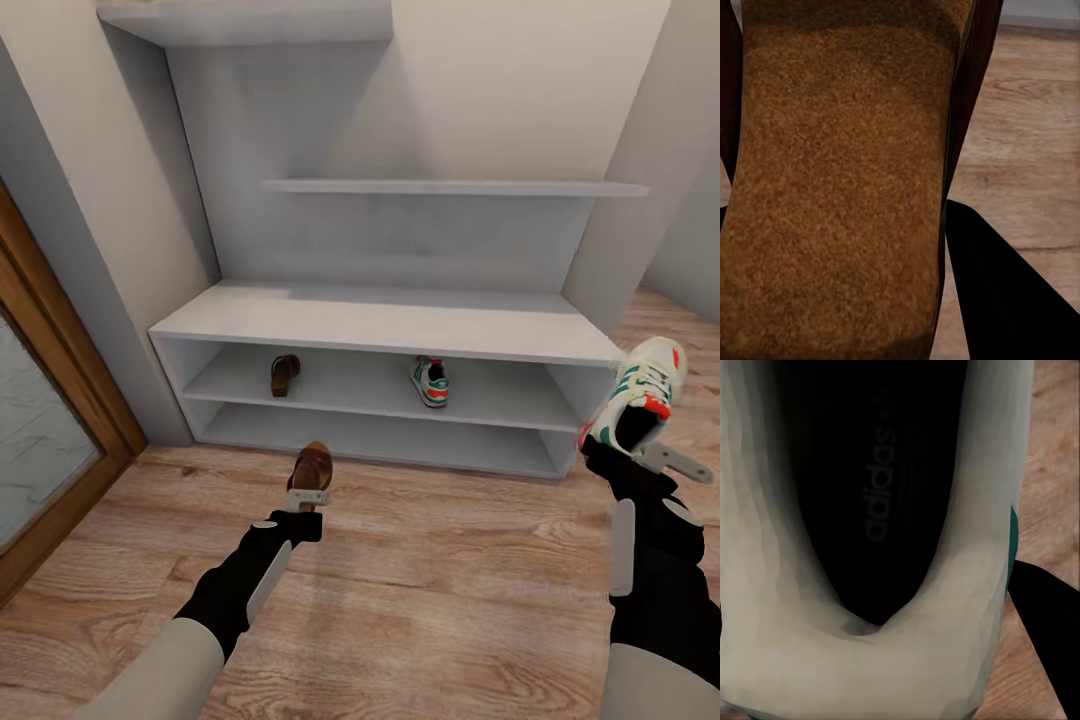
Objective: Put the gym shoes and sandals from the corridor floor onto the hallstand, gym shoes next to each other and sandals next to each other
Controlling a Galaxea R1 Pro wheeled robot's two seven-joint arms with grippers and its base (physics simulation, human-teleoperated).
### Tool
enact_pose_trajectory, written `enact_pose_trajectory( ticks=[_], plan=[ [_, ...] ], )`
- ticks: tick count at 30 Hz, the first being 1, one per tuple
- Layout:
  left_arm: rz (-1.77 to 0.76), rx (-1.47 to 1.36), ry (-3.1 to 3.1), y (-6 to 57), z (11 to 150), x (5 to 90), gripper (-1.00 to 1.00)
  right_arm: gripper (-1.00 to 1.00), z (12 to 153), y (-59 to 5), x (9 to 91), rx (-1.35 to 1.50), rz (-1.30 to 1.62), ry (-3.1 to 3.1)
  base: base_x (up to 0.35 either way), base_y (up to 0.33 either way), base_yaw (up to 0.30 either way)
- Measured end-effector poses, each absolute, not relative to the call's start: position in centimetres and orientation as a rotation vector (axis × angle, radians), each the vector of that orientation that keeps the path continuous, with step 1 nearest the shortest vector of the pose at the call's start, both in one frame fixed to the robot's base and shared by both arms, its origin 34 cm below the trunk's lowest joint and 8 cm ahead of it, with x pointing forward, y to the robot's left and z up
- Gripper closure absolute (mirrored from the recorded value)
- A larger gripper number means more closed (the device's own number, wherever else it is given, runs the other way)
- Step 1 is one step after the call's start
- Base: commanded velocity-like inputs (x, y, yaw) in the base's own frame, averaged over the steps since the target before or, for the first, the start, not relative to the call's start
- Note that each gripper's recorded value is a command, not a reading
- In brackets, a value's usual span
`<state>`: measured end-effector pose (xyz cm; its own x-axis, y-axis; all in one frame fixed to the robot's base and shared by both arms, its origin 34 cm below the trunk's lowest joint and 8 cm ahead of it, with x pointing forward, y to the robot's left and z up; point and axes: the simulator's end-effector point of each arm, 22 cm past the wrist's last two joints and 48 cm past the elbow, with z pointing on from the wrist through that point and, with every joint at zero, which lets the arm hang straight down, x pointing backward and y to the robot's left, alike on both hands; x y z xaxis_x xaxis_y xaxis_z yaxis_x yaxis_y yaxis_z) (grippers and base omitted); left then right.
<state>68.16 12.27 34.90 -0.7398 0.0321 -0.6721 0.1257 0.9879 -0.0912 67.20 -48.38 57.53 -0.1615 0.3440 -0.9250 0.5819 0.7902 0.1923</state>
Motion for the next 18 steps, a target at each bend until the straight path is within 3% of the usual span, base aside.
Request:
enact_pose_trajectory(
  ticks=[7, 11, 18],
  plan=[
    [-0.166, 0.111, 2.401, 12.4, 34.9, 68.2, 1.0, 1.0, 58.9, -60.7, 60.1, 0.899, -0.441, 1.678, 0.0, 0.0, 0.0],
    [-0.173, 0.107, 2.366, 12.0, 36.4, 69.1, 1.0, 1.0, 61.2, -71.0, 52.0, 1.056, -0.597, 1.697, 0.0, 0.0, 0.0],
    [-0.138, 0.084, 2.329, 12.5, 38.3, 70.3, 1.0, 1.0, 62.2, -73.3, 49.7, 1.107, -0.611, 1.697, 0.0, 0.0, 0.0]
  ],
)
